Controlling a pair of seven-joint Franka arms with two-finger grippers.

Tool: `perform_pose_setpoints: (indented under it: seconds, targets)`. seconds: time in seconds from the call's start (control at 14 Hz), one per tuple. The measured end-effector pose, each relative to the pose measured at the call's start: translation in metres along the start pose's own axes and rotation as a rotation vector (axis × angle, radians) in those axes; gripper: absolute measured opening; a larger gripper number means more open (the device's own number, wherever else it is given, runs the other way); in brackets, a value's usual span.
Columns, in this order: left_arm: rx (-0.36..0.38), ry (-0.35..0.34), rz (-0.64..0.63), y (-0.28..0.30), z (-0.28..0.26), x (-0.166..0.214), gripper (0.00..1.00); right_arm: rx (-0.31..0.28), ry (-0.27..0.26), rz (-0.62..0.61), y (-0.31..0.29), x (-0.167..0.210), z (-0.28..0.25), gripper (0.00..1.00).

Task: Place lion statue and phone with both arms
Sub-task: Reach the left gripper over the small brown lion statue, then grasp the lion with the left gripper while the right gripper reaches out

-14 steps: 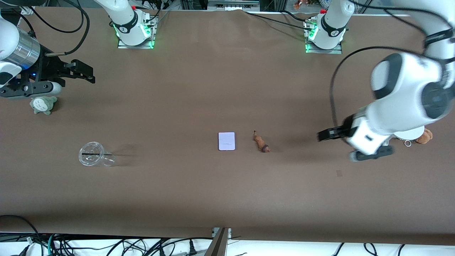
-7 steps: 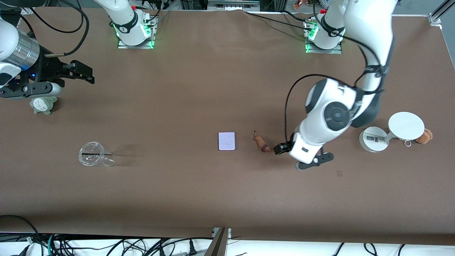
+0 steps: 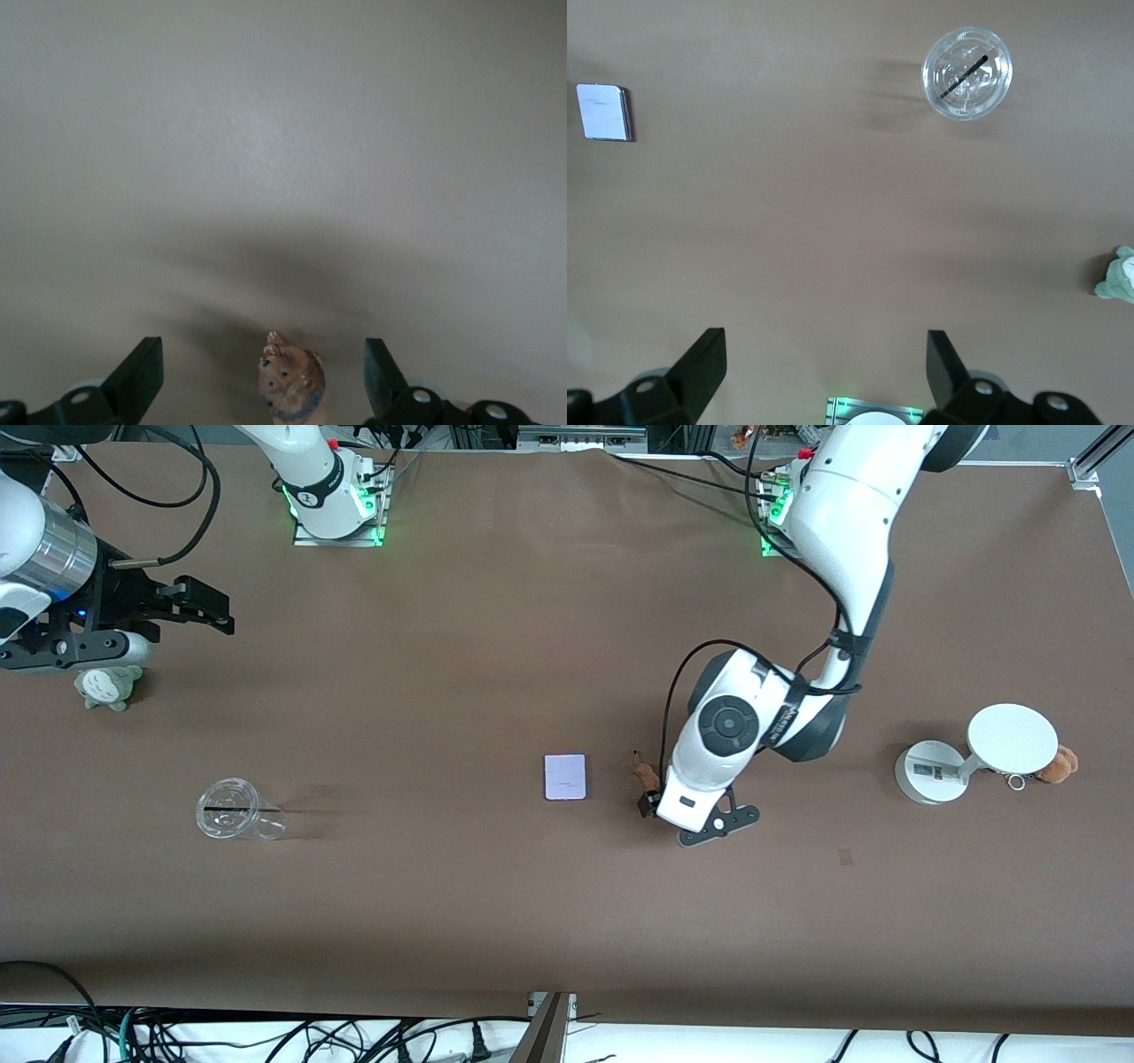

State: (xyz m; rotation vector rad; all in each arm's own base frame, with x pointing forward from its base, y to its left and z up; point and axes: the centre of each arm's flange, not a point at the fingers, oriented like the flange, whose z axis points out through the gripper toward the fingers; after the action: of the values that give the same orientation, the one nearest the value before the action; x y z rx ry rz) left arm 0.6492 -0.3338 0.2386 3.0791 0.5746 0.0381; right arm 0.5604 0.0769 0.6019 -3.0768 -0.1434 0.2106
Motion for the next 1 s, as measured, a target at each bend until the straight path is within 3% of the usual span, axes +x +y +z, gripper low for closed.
perform_pose_setpoints:
  seconds: [0.64,1.0]
  targets:
    - [0.008,-0.010,-0.086,0.011,0.045,-0.040,1.00,0.000,-0.012,0.001,0.000,0.001,0.004,1.00]
    - [0.009,-0.009,-0.118,0.013,0.046,-0.043,0.50,0.000,-0.015,0.001,0.000,0.002,0.006,1.00]
